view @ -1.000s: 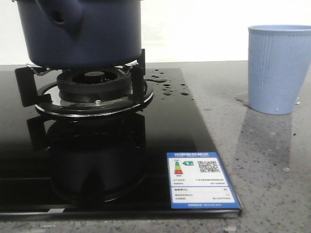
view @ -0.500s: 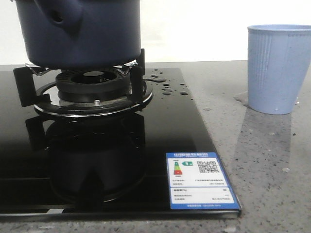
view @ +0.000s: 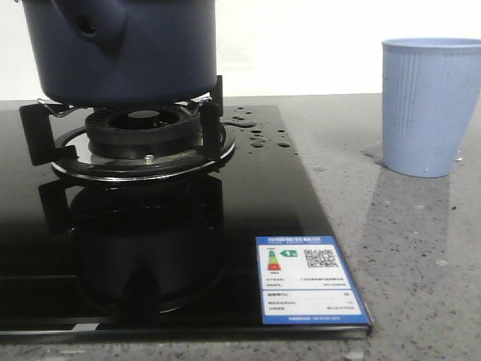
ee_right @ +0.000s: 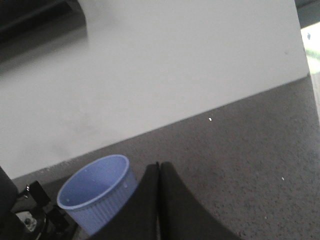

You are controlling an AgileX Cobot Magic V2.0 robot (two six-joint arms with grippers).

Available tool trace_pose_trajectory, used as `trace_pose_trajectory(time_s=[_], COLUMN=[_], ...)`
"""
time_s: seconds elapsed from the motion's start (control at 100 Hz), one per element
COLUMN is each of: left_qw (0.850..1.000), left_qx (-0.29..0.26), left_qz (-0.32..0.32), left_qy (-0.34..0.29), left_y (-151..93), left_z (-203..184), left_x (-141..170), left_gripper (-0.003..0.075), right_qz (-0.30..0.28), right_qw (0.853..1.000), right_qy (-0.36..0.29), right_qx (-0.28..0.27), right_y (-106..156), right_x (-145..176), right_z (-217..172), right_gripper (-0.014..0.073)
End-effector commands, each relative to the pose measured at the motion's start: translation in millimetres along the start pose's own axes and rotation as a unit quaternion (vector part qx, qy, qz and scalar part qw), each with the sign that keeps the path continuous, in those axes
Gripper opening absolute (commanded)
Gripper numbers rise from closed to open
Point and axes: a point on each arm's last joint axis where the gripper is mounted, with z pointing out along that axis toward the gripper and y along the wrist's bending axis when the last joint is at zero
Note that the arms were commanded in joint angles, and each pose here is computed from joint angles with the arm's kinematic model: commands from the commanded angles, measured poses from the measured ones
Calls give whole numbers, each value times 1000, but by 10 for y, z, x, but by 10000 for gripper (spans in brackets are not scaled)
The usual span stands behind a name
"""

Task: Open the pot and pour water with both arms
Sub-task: 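Grasp the blue lid knob with the left gripper and lift the lid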

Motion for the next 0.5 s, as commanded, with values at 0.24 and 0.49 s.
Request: trace_pose_trajectory(time_s=[0.24,0.49], left_qw=[982,944], left_qx=[113,289], left_qz=[136,155], left_qy=[73,35], left_y=[-542,-990], left_z=[356,357], left_x=[-1041,-1516], left_gripper=[-18,-18], right_qz=[50,33], right_qw=[989,981], right_qy=[119,188], right_qx=[71,-32], right_y=[177,571], right_x=[-484,-901], right_z=[346,274], right_gripper=[-68,-68])
